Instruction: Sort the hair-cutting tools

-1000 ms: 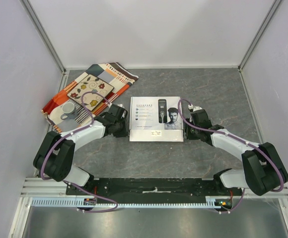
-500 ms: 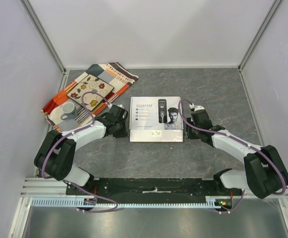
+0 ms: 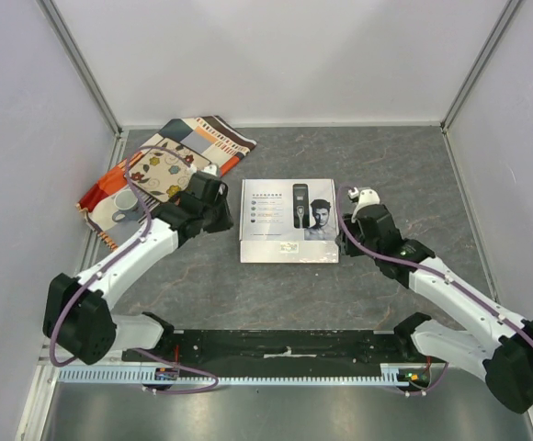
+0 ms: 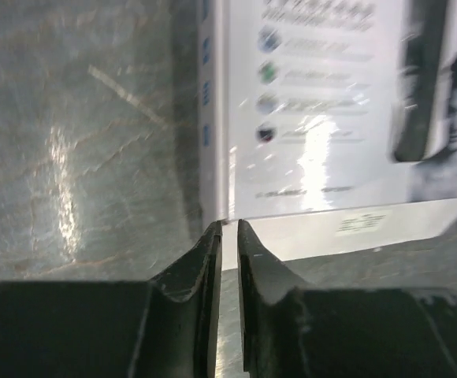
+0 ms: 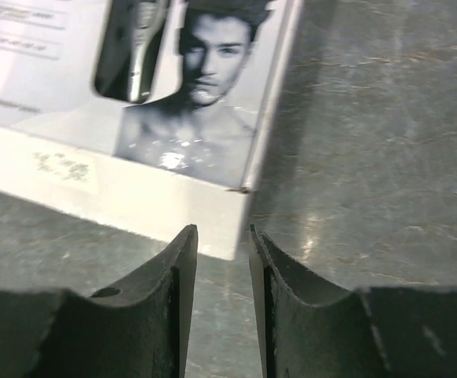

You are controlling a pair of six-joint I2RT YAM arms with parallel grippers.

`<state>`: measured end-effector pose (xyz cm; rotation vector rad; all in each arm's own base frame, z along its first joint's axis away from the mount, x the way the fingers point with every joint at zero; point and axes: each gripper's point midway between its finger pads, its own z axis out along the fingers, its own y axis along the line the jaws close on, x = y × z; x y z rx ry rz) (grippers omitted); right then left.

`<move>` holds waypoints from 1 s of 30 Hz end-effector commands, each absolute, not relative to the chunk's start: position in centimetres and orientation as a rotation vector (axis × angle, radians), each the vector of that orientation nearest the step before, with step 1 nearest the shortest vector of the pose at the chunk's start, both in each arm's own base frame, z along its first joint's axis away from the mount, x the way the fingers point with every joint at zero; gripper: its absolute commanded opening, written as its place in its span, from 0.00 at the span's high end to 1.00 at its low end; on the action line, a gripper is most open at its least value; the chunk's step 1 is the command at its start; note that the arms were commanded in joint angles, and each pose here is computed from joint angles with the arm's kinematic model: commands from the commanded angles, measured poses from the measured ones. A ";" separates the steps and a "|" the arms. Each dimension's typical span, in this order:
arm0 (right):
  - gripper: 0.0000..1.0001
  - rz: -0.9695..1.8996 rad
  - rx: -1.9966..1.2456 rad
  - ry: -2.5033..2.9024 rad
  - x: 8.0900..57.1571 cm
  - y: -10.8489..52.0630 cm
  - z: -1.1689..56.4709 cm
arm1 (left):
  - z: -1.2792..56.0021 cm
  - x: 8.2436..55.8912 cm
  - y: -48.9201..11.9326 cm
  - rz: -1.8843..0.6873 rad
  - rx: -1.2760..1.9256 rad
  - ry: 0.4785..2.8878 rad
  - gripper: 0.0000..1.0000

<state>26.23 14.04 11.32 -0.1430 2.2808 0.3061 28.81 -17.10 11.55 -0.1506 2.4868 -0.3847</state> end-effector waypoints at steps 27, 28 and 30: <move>1.00 0.696 -0.454 2.314 22.4 30.6 7.5 | 14.1 51.4 -32.6 -0.582 0.151 2.357 0.98; 1.00 0.694 -0.454 2.314 22.5 30.6 7.4 | 13.3 51.8 -32.5 -0.557 0.141 2.366 0.98; 1.00 0.681 -0.463 2.319 22.8 30.8 7.0 | 11.4 52.4 -32.8 -0.543 0.134 2.397 0.98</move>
